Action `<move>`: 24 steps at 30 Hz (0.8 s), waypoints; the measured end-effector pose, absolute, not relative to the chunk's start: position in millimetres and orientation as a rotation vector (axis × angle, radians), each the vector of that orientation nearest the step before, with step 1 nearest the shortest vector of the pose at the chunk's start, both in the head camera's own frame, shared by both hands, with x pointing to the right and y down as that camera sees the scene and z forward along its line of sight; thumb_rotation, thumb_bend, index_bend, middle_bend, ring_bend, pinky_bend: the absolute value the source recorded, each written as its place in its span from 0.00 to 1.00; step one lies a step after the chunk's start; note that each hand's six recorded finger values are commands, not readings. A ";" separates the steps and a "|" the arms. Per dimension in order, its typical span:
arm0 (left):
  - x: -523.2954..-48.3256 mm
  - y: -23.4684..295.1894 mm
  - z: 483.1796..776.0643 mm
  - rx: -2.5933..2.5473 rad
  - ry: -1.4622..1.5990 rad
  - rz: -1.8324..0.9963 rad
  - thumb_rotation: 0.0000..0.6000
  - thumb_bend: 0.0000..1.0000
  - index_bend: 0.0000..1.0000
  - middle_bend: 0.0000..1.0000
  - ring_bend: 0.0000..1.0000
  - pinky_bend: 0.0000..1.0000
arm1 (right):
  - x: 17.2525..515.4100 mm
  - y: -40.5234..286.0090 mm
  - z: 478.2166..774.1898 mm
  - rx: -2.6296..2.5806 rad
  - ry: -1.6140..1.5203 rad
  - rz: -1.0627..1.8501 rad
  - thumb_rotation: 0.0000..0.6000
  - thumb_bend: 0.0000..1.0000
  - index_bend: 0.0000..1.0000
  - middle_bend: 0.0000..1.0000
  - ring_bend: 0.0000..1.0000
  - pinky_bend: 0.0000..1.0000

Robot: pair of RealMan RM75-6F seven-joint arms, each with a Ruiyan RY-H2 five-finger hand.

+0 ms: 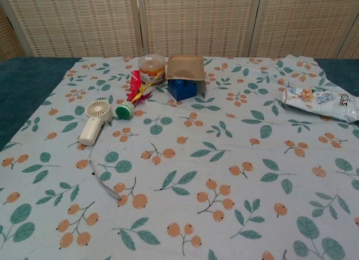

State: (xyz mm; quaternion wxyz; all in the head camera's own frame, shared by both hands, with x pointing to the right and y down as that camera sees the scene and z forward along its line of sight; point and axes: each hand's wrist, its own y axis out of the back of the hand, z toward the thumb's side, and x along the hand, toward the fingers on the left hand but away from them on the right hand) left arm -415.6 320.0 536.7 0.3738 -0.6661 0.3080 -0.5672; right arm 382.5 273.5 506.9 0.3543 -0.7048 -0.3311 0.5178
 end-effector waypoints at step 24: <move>-335.8 254.7 673.9 -1.925 0.542 -1.376 1.00 0.80 0.00 0.86 0.77 0.99 | 375.1 270.3 533.1 -1.769 -0.824 1.345 1.00 0.18 0.00 0.00 0.00 0.00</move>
